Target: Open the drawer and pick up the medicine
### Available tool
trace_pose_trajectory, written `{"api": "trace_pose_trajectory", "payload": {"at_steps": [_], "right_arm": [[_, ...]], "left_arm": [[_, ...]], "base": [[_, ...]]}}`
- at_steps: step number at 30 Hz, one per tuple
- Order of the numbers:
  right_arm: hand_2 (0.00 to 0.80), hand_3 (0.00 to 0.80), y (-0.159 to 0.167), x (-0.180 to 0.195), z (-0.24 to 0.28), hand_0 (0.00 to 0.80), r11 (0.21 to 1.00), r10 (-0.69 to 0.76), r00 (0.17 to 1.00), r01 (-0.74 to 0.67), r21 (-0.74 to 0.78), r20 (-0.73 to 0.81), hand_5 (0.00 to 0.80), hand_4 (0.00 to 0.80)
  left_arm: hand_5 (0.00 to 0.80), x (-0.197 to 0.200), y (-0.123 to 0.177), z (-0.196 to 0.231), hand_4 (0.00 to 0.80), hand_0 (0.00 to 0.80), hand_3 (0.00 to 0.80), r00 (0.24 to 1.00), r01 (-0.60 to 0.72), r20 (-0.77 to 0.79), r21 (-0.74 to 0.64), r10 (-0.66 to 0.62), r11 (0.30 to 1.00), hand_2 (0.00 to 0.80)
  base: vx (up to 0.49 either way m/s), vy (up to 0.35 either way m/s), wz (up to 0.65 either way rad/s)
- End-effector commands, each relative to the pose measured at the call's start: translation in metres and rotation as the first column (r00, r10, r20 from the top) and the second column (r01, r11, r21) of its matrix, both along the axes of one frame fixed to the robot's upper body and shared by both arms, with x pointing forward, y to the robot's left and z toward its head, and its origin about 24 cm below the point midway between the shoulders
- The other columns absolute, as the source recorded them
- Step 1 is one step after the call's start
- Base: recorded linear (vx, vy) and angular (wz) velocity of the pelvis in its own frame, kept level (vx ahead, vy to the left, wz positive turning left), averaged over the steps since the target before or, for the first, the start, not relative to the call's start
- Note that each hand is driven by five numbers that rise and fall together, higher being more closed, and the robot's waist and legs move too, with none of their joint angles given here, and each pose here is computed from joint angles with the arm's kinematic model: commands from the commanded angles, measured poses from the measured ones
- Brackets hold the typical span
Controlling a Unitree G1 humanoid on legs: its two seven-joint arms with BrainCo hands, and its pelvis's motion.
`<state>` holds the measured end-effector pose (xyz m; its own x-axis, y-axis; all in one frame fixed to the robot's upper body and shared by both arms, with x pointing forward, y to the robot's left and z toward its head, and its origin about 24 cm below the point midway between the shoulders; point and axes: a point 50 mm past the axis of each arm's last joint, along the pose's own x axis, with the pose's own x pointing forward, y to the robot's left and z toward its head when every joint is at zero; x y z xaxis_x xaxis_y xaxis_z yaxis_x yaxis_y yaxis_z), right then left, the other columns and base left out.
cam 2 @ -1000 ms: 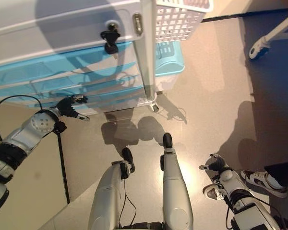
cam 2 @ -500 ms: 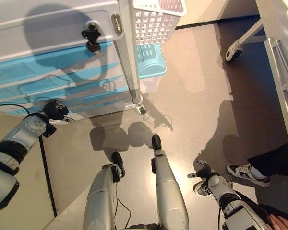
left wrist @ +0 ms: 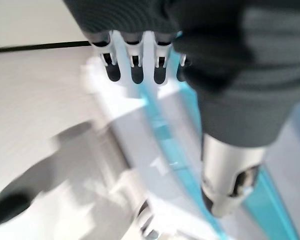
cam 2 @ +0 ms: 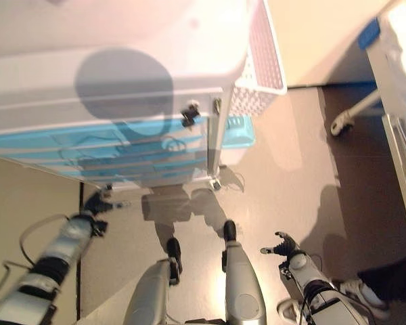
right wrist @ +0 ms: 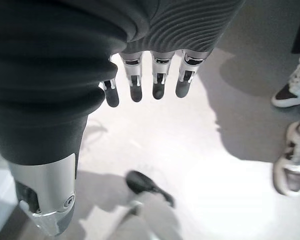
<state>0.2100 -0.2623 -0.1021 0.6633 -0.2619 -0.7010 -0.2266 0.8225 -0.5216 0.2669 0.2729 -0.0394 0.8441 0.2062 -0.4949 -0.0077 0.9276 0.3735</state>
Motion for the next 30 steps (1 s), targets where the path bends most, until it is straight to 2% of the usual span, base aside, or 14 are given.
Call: {"api": "trace_pose_trajectory", "payload": {"at_steps": [1, 4, 6, 7, 12, 14, 19, 20, 21, 23, 30], "right_arm": [[0.000, 0.000, -0.017, -0.026, -0.010, 0.000, 0.995, -0.097, 0.994, 0.096, -0.021, -0.053, 0.000, 0.000], [0.000, 0.000, -0.014, -0.045, -0.020, 0.000, 0.994, -0.105, 0.988, 0.103, -0.025, -0.118, 0.000, 0.000], [0.000, 0.000, -0.014, -0.045, -0.020, 0.000, 0.994, -0.105, 0.987, 0.102, -0.025, -0.118, 0.000, 0.000], [0.000, 0.000, -0.012, -0.054, -0.025, 0.000, 0.995, -0.100, 0.984, 0.097, -0.025, -0.145, 0.000, 0.000], [0.000, 0.000, -0.002, -0.076, -0.037, 0.000, 0.987, -0.150, 0.968, 0.158, 0.025, -0.201, 0.000, 0.000], [0.000, 0.000, 0.001, -0.082, -0.041, 0.000, 0.978, -0.185, 0.958, 0.200, 0.052, -0.218, 0.000, 0.000], [0.000, 0.000, 0.015, -0.101, -0.052, 0.000, 0.944, -0.260, 0.926, 0.303, 0.131, -0.274, 0.000, 0.000], [0.000, 0.000, 0.018, -0.102, -0.053, 0.000, 0.942, -0.262, 0.923, 0.308, 0.135, -0.281, 0.000, 0.000], [0.000, 0.000, 0.020, -0.105, -0.054, 0.000, 0.945, -0.252, 0.920, 0.301, 0.130, -0.299, 0.000, 0.000], [0.000, 0.000, 0.021, -0.109, -0.055, 0.000, 0.947, -0.246, 0.918, 0.296, 0.124, -0.310, 0.000, 0.000], [0.000, 0.000, 0.025, -0.116, -0.058, 0.000, 0.956, -0.216, 0.916, 0.269, 0.119, -0.337, 0.000, 0.000]], "left_arm": [[0.000, -0.015, 0.004, -0.015, 0.000, 0.000, 0.000, 0.999, -0.018, -0.047, 0.024, 0.019, 1.000, 0.000], [0.000, -0.051, -0.002, -0.048, 0.000, 0.000, 0.000, 0.982, -0.036, -0.185, 0.019, 0.039, 0.999, 0.000], [0.000, -0.051, -0.002, -0.048, 0.000, 0.000, 0.000, 0.982, -0.036, -0.185, 0.019, 0.039, 0.999, 0.000], [0.000, -0.075, -0.003, -0.065, 0.000, 0.000, 0.000, 0.963, -0.101, -0.255, -0.023, 0.092, 0.995, 0.000], [0.000, -0.131, -0.012, -0.098, 0.000, 0.000, 0.000, 0.886, -0.195, -0.437, -0.047, 0.156, 0.980, 0.000], [0.000, -0.145, -0.019, -0.107, 0.000, 0.000, 0.000, 0.858, -0.215, -0.486, -0.046, 0.167, 0.975, 0.000], [0.000, -0.185, -0.029, -0.122, 0.000, 0.000, 0.000, 0.756, -0.381, -0.603, -0.090, 0.254, 0.920, 0.000], [0.000, -0.186, -0.031, -0.123, 0.000, 0.000, 0.000, 0.753, -0.378, -0.608, -0.089, 0.250, 0.922, 0.000], [0.000, -0.187, -0.035, -0.124, 0.000, 0.000, 0.000, 0.755, -0.301, -0.624, -0.058, 0.200, 0.952, 0.000], [0.000, -0.185, -0.037, -0.124, 0.000, 0.000, 0.000, 0.763, -0.257, -0.624, -0.053, 0.169, 0.965, 0.000], [0.000, -0.177, -0.041, -0.123, 0.000, 0.000, 0.000, 0.788, -0.155, -0.605, -0.010, 0.118, 0.988, 0.000]], "base": [[0.098, -0.012, 0.36], [0.146, -0.029, 0.33], [0.081, -0.022, 0.25], [0.114, -0.028, 0.23], [0.099, -0.024, 0.20], [0.070, -0.005, 0.16], [0.058, -0.012, 0.05], [0.036, -0.033, 0.06], [0.018, -0.022, 0.08], [0.013, -0.011, 0.04], [0.014, -0.005, 0.00]]}}
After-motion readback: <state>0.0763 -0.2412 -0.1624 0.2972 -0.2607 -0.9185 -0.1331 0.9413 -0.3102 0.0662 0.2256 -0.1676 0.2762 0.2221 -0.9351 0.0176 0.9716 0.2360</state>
